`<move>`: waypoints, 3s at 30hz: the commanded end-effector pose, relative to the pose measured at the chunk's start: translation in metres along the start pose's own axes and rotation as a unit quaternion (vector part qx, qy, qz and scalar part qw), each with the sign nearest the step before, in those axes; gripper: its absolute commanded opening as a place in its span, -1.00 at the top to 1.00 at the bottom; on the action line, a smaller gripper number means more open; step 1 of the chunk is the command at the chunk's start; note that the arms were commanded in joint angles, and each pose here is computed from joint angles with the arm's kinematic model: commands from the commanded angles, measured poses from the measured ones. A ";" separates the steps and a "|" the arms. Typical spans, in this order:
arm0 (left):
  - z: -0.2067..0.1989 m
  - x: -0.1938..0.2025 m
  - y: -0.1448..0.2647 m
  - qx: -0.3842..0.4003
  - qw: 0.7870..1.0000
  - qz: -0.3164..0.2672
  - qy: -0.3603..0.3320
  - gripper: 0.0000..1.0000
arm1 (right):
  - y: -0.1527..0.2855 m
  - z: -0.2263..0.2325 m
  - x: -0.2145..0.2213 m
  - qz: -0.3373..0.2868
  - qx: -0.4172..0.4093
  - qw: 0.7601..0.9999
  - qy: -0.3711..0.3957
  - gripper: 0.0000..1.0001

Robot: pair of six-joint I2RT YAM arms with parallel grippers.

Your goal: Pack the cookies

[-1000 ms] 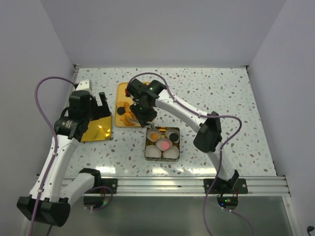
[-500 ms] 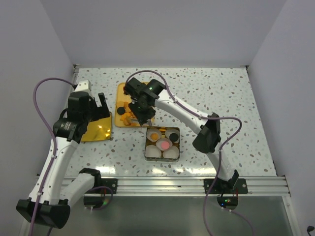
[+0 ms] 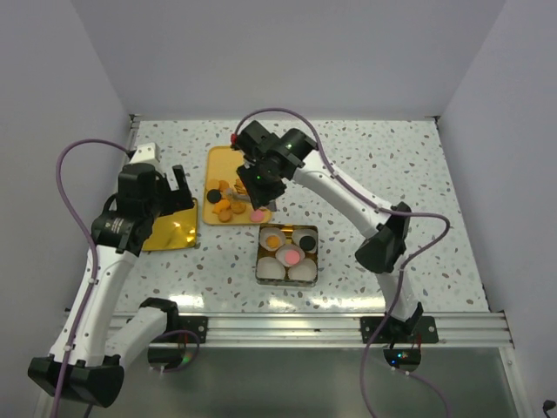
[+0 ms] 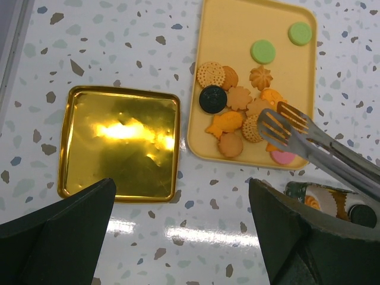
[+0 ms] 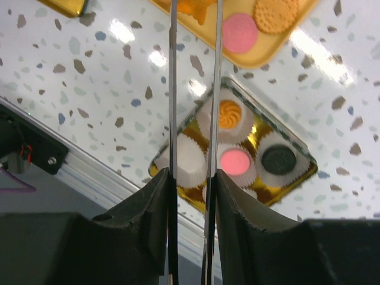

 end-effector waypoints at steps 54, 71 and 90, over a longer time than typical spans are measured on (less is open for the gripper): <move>-0.006 -0.012 -0.011 0.015 1.000 -0.010 0.007 -1.00 | 0.078 -0.036 0.156 0.093 -0.098 0.991 0.000 0.20; -0.002 -0.012 -0.002 0.006 1.000 -0.016 0.005 -1.00 | 0.090 -0.034 0.149 0.071 -0.086 0.994 0.002 0.10; 0.003 -0.015 0.030 0.010 0.999 -0.035 0.014 -1.00 | 0.079 -0.008 0.060 -0.029 -0.021 0.999 -0.015 0.07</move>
Point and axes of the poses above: each gripper's point midway between its finger pads, its own y axis back along the fingers, its own z axis along the line the jaws close on, x = y × z, the point moved 10 cm from there along y, back along the fingers, and after that the axes turned 4 degrees about -y, right-handed, at the moved point
